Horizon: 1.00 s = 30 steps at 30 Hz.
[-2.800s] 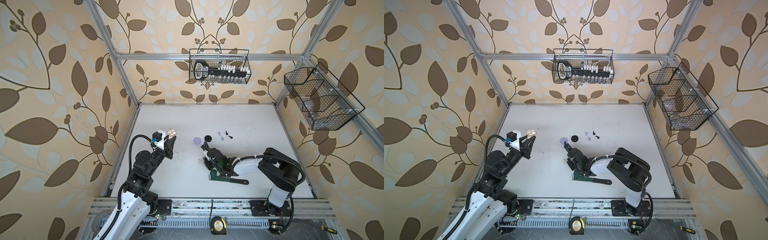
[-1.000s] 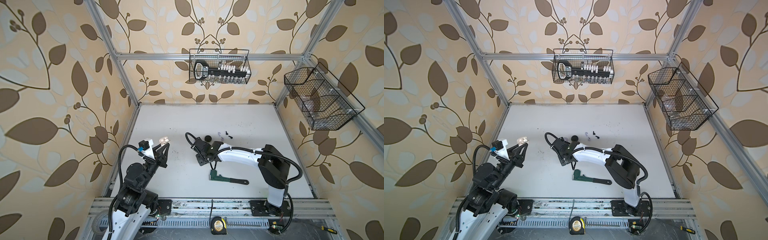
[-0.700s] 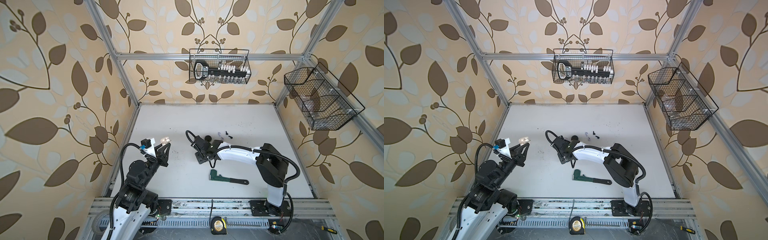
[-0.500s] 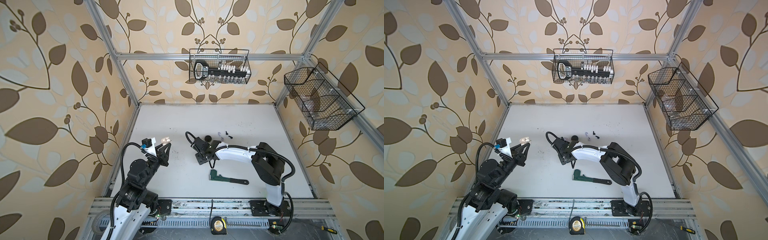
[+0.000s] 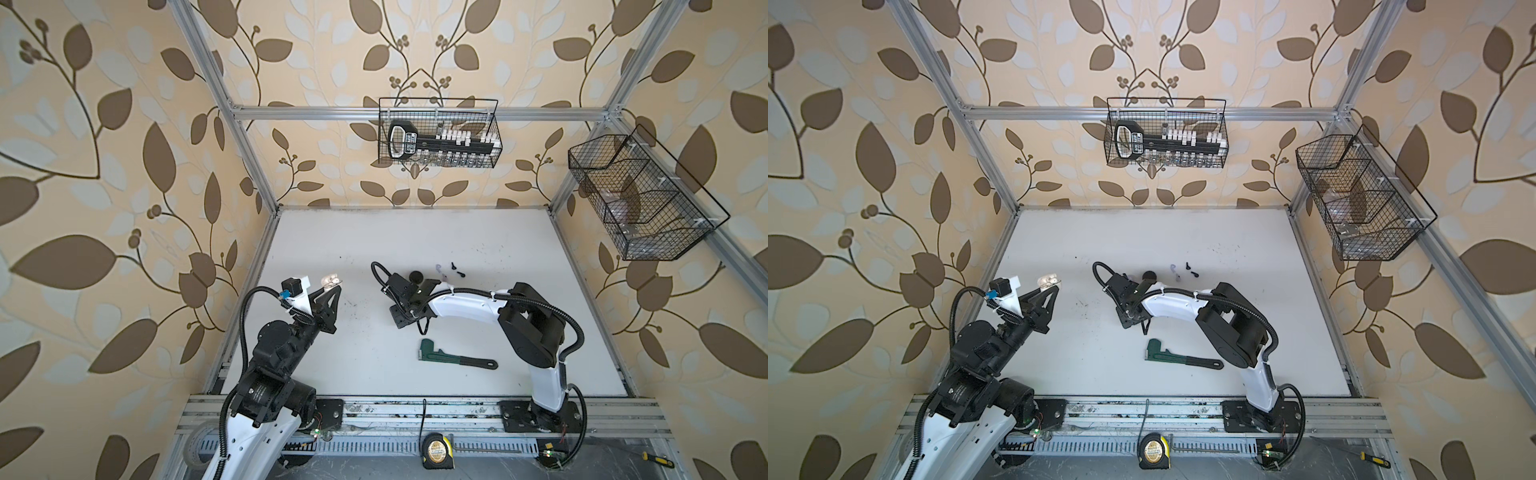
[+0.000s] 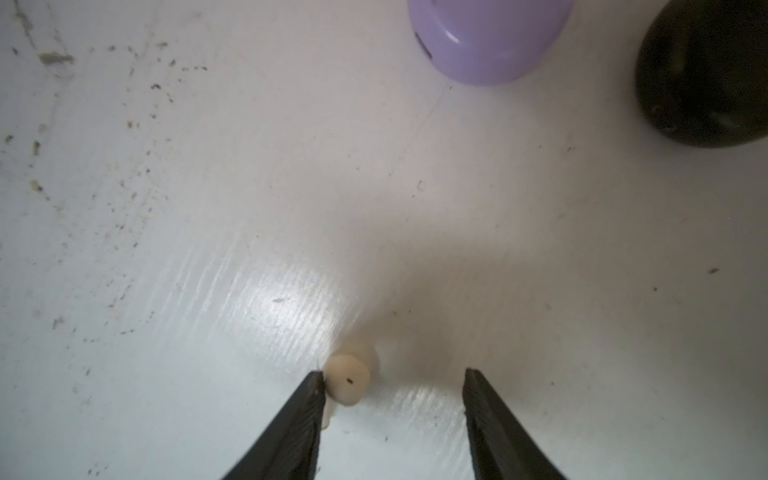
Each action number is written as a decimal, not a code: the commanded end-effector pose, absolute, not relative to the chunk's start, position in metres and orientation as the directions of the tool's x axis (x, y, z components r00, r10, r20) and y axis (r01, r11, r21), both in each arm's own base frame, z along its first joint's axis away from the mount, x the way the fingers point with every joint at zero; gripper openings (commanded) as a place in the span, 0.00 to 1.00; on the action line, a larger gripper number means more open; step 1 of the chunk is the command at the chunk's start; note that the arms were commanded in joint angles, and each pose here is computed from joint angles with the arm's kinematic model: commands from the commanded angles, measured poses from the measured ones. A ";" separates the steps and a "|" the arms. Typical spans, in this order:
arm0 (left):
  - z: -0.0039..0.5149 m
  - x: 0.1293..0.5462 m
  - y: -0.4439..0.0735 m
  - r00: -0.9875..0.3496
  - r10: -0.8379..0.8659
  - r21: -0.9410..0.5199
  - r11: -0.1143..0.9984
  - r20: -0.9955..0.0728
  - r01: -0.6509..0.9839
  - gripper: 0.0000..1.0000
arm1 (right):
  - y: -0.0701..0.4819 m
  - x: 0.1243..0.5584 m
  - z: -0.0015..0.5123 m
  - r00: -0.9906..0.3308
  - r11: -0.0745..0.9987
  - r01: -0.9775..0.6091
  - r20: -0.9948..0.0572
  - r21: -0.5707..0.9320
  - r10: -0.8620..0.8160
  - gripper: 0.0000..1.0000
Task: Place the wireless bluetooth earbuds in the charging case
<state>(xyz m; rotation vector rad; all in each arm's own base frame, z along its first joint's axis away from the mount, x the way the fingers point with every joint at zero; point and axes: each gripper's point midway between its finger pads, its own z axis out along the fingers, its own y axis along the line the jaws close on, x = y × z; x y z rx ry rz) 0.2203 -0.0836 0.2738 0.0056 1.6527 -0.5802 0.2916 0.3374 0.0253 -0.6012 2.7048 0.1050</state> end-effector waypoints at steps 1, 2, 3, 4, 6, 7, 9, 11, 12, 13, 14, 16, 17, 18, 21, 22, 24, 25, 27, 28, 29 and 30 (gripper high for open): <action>0.291 0.219 -0.078 -0.121 -0.346 -0.366 0.871 -0.931 0.329 0.00 | 0.344 0.290 0.021 -0.840 0.898 -0.440 -0.351 -0.003 -0.413 0.55; 0.291 0.219 -0.078 -0.123 -0.346 -0.367 0.870 -0.930 0.329 0.00 | 0.344 0.291 0.023 -0.838 0.899 -0.438 -0.358 -0.007 -0.411 0.55; 0.291 0.219 -0.079 -0.124 -0.345 -0.367 0.869 -0.930 0.332 0.00 | 0.344 0.292 0.024 -0.836 0.899 -0.438 -0.363 -0.010 -0.411 0.55; 0.291 0.219 -0.079 -0.125 -0.345 -0.367 0.869 -0.930 0.333 0.00 | 0.344 0.292 0.025 -0.837 0.900 -0.435 -0.364 -0.012 -0.410 0.55; 0.290 0.219 -0.079 -0.126 -0.345 -0.367 0.869 -0.930 0.332 0.00 | 0.346 0.292 0.026 -0.834 0.898 -0.440 -0.366 -0.012 -0.413 0.55; 0.290 0.219 -0.079 -0.126 -0.345 -0.368 0.868 -0.930 0.334 0.00 | 0.347 0.292 0.025 -0.835 0.898 -0.439 -0.364 -0.012 -0.413 0.55; 0.290 0.219 -0.079 -0.126 -0.346 -0.368 0.868 -0.930 0.333 0.00 | 0.348 0.291 0.022 -0.833 0.896 -0.443 -0.358 -0.023 -0.421 0.55; 0.290 0.219 -0.079 -0.127 -0.344 -0.367 0.869 -0.930 0.332 0.00 | 0.349 0.291 0.019 -0.834 0.895 -0.444 -0.353 -0.027 -0.425 0.54; 0.290 0.219 -0.079 -0.125 -0.346 -0.368 0.868 -0.930 0.333 0.00 | 0.351 0.290 0.018 -0.833 0.894 -0.447 -0.350 -0.029 -0.428 0.53; 0.290 0.219 -0.079 -0.125 -0.345 -0.367 0.868 -0.930 0.334 0.00 | 0.351 0.289 0.016 -0.834 0.893 -0.449 -0.345 -0.031 -0.431 0.52; 0.290 0.219 -0.079 -0.126 -0.346 -0.368 0.869 -0.930 0.332 0.00 | 0.351 0.289 0.015 -0.833 0.892 -0.451 -0.343 -0.032 -0.433 0.50; 0.290 0.219 -0.079 -0.126 -0.346 -0.368 0.869 -0.930 0.331 0.00 | 0.351 0.288 0.013 -0.834 0.892 -0.451 -0.339 -0.033 -0.435 0.49; 0.290 0.219 -0.079 -0.127 -0.345 -0.368 0.869 -0.930 0.331 0.00 | 0.351 0.288 0.012 -0.835 0.892 -0.450 -0.337 -0.034 -0.434 0.47; 0.290 0.219 -0.079 -0.125 -0.345 -0.367 0.869 -0.930 0.332 0.00 | 0.351 0.287 0.012 -0.834 0.891 -0.453 -0.337 -0.034 -0.437 0.46; 0.290 0.219 -0.079 -0.125 -0.345 -0.367 0.870 -0.930 0.330 0.00 | 0.349 0.285 0.010 -0.836 0.893 -0.449 -0.333 -0.041 -0.436 0.41; 0.290 0.219 -0.079 -0.126 -0.345 -0.367 0.870 -0.930 0.329 0.00 | 0.349 0.284 0.009 -0.836 0.893 -0.449 -0.333 -0.040 -0.435 0.40; 0.290 0.219 -0.078 -0.125 -0.345 -0.367 0.870 -0.930 0.328 0.00 | 0.349 0.283 0.008 -0.840 0.894 -0.448 -0.328 -0.031 -0.432 0.38; 0.289 0.220 -0.078 -0.126 -0.345 -0.368 0.871 -0.930 0.327 0.00 | 0.349 0.282 0.007 -0.840 0.893 -0.449 -0.326 -0.030 -0.433 0.37; 0.289 0.220 -0.079 -0.128 -0.345 -0.368 0.871 -0.930 0.327 0.00 | 0.349 0.280 0.007 -0.841 0.893 -0.450 -0.325 -0.027 -0.433 0.37; 0.289 0.220 -0.078 -0.128 -0.345 -0.368 0.871 -0.930 0.326 0.00 | 0.349 0.280 0.007 -0.840 0.893 -0.450 -0.326 -0.026 -0.433 0.37; 0.290 0.219 -0.078 -0.126 -0.345 -0.367 0.871 -0.930 0.327 0.00 | 0.349 0.280 0.007 -0.840 0.893 -0.450 -0.326 -0.025 -0.433 0.37; 0.289 0.220 -0.078 -0.127 -0.346 -0.368 0.871 -0.930 0.324 0.00 | 0.349 0.279 0.006 -0.842 0.893 -0.450 -0.323 -0.020 -0.432 0.37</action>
